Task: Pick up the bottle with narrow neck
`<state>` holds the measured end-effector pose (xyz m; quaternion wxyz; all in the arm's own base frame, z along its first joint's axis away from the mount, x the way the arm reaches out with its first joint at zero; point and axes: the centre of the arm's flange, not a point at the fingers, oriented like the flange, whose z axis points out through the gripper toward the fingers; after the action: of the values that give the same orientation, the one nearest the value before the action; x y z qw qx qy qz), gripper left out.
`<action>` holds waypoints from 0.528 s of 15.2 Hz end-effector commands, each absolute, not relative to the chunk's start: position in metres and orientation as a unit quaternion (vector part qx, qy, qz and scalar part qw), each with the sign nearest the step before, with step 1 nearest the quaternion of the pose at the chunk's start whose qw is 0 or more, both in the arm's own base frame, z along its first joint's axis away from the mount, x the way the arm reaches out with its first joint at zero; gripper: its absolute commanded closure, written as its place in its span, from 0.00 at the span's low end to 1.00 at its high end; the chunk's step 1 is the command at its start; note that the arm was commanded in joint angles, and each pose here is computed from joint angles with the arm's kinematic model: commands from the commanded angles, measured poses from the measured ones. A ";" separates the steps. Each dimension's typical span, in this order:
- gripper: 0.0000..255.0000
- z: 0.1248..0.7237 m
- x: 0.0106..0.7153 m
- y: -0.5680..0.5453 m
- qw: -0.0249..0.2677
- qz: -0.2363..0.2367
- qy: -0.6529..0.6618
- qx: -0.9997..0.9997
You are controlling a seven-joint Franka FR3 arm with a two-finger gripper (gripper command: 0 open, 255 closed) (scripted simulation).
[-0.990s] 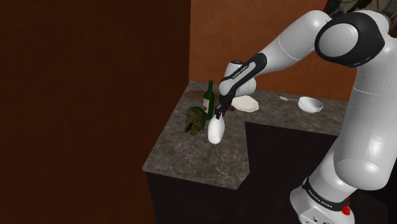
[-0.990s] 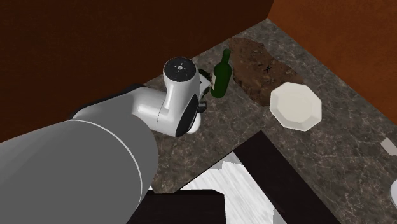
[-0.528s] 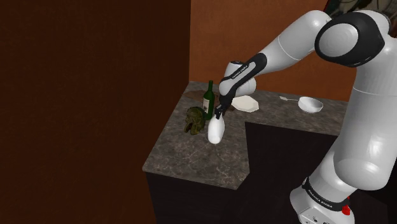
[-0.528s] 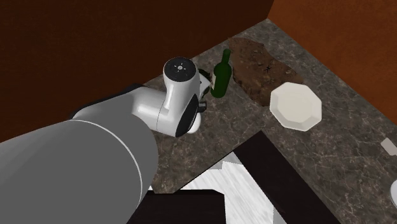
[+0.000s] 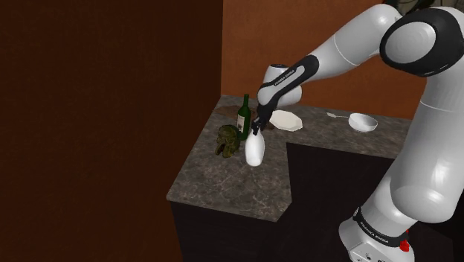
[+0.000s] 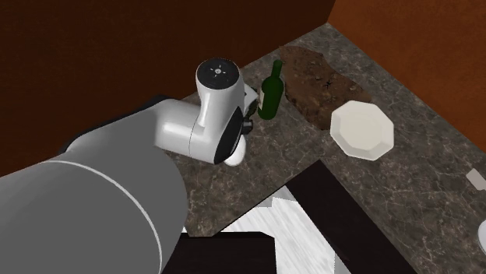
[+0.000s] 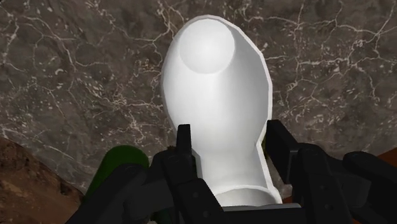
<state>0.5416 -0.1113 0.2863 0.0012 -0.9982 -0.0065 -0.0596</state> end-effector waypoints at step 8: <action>1.00 0.335 0.542 -0.112 0.001 -0.060 -0.006 -0.998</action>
<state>0.5421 -0.1114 0.3292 0.0011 -0.9982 -0.0066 -0.0595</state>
